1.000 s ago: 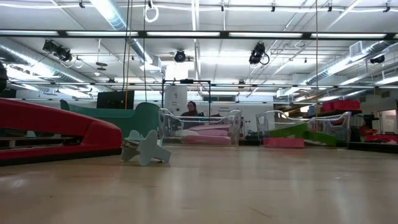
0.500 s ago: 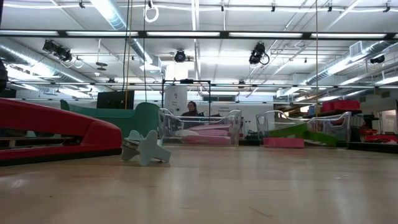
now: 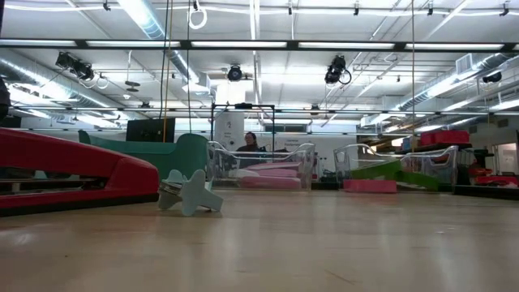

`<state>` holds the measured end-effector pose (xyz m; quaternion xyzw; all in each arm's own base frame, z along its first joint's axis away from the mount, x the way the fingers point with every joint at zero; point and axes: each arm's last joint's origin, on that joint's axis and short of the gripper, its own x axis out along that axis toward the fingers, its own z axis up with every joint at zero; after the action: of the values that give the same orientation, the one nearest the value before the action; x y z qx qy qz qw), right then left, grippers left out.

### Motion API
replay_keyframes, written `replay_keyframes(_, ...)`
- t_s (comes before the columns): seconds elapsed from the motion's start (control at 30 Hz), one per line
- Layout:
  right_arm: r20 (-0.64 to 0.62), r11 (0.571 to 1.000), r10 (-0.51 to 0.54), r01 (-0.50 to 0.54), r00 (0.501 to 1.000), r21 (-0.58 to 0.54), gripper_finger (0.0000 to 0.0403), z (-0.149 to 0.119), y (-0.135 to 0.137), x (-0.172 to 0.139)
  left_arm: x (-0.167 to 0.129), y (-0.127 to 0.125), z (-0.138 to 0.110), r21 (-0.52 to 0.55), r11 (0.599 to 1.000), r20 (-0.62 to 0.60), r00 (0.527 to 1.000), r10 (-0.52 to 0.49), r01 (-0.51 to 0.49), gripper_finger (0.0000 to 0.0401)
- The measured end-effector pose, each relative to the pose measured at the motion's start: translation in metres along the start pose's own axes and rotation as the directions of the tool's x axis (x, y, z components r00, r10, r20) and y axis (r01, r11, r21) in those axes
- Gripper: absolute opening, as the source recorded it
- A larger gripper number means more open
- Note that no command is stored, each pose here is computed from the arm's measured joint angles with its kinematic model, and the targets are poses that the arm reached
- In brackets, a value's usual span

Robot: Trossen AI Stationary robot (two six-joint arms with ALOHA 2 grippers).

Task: Pick and place Stapler, Stapler remover, tape
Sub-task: Put the black staple remover into the blue bin

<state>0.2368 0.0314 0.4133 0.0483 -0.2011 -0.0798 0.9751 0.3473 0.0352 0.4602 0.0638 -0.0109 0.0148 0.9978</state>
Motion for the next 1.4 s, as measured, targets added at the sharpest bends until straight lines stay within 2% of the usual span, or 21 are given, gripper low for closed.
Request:
replay_keyframes(0.4,-0.016,0.999,-0.029,0.030,0.999,0.043,0.0013,-0.0017,-0.0008,0.0000,-0.0001,0.0009,0.0000,0.002,1.000,0.001,1.000,0.003,-0.003,0.0133)
replay_keyframes(0.6,-0.017,0.999,-0.026,0.027,1.000,0.046,0.0013,-0.0018,-0.0007,0.0000,0.0000,-0.0003,0.0001,0.093,0.996,0.001,1.000,0.000,0.000,0.0133)
replay_keyframes(0.73,-0.018,0.999,-0.026,0.026,1.000,0.046,0.0013,-0.0018,-0.0007,0.0000,0.0000,-0.0002,0.0001,0.096,0.995,0.001,1.000,0.004,-0.004,0.0127)
replay_keyframes(0.9,-0.019,0.999,-0.025,0.026,1.000,0.045,0.0013,-0.0019,-0.0007,0.0000,0.0000,0.0009,-0.0001,0.097,0.995,-0.004,0.999,0.037,-0.037,0.0101)
replay_keyframes(1.4,-0.019,0.999,-0.026,0.027,0.999,0.041,0.0013,-0.0020,-0.0007,0.0000,-0.0007,0.0012,0.0007,0.126,0.991,0.000,0.999,0.041,-0.041,0.0007)
